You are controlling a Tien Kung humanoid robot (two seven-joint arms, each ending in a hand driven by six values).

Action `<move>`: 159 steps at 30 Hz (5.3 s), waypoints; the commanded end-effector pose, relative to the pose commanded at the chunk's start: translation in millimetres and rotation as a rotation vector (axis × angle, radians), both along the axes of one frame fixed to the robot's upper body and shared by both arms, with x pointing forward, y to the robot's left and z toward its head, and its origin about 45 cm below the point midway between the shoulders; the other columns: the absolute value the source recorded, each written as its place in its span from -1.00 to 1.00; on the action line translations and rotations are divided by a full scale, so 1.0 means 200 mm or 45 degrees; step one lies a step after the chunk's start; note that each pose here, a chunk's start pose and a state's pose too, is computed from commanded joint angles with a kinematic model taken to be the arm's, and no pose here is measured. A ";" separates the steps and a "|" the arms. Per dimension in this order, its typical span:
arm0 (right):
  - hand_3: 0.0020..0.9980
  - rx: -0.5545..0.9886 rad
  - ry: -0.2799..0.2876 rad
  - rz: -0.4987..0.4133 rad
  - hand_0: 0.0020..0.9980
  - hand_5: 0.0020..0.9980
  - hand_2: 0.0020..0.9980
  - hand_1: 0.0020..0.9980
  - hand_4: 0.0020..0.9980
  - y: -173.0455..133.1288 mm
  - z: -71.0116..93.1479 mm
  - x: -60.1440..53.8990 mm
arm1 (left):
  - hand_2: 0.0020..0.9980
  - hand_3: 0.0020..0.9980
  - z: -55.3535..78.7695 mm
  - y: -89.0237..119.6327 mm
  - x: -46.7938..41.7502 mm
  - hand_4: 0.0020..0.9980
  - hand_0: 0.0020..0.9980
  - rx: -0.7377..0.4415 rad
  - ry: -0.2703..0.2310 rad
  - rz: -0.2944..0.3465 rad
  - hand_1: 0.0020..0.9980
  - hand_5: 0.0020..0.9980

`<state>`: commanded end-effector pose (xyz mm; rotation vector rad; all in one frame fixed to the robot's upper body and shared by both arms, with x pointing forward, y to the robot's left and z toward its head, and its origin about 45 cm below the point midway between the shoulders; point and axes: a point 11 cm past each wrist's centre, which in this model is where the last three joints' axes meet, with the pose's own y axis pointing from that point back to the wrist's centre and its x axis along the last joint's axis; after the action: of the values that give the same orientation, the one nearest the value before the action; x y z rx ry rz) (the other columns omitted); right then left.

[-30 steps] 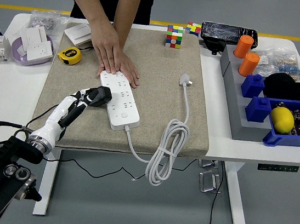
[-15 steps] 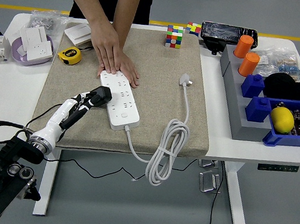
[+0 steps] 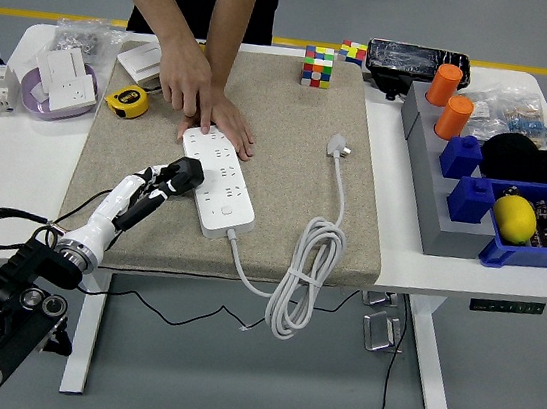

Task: Pick up the plug,place it near the board,insert it into the board,press the button

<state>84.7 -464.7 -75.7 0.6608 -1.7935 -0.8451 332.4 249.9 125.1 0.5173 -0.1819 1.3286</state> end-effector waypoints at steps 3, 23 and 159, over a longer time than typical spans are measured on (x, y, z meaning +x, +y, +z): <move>0.50 0.001 -0.002 0.001 0.63 1.00 0.47 0.54 1.00 0.00 0.00 0.00 | 0.84 0.79 0.01 -0.01 0.012 1.00 0.96 0.017 -0.012 -0.016 0.91 1.00; 0.50 0.003 0.000 0.006 0.64 1.00 0.47 0.53 1.00 0.00 0.00 0.01 | 0.84 0.79 0.03 -0.15 0.054 1.00 0.98 0.129 -0.066 -0.175 0.91 1.00; 0.50 -0.002 -0.002 -0.010 0.63 1.00 0.46 0.53 1.00 -0.02 0.01 0.01 | 0.61 0.73 0.35 -0.25 0.094 1.00 0.81 0.559 -0.434 -0.380 0.65 0.97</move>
<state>86.0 -468.4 -73.8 0.6542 -1.7993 -0.8489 351.1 200.0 196.0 0.6002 -0.8151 1.0747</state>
